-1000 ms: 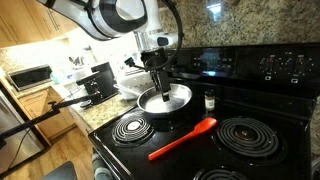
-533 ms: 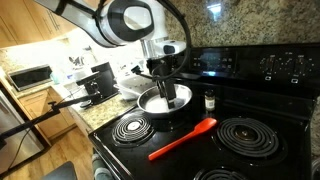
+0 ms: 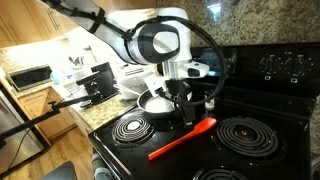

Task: Take the red spoon and mix the content in the pot

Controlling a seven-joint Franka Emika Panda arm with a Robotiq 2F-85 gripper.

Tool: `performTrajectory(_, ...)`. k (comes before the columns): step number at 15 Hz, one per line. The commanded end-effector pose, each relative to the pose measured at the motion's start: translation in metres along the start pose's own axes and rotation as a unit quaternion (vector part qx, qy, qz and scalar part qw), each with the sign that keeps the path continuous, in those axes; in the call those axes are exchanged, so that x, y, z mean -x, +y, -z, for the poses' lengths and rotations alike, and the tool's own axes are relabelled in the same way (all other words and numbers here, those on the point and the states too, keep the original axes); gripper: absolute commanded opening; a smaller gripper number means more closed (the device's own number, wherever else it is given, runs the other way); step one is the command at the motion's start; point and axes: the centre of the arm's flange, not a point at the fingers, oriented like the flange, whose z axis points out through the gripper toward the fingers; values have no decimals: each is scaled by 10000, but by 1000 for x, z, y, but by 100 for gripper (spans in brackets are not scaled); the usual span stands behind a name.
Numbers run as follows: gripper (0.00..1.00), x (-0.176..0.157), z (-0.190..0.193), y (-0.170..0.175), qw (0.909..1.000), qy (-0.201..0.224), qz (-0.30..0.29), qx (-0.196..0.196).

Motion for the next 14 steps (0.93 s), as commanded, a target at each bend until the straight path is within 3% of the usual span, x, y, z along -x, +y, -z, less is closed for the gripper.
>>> performTrajectory(1, 100, -28, -15, 1, 9995, -300, 88, 99)
performTrajectory(9, 100, -32, -48, 19, 9911, -300, 1296, -18)
performTrajectory(14, 100, -23, -65, 37, 9939, -468, 980, 168)
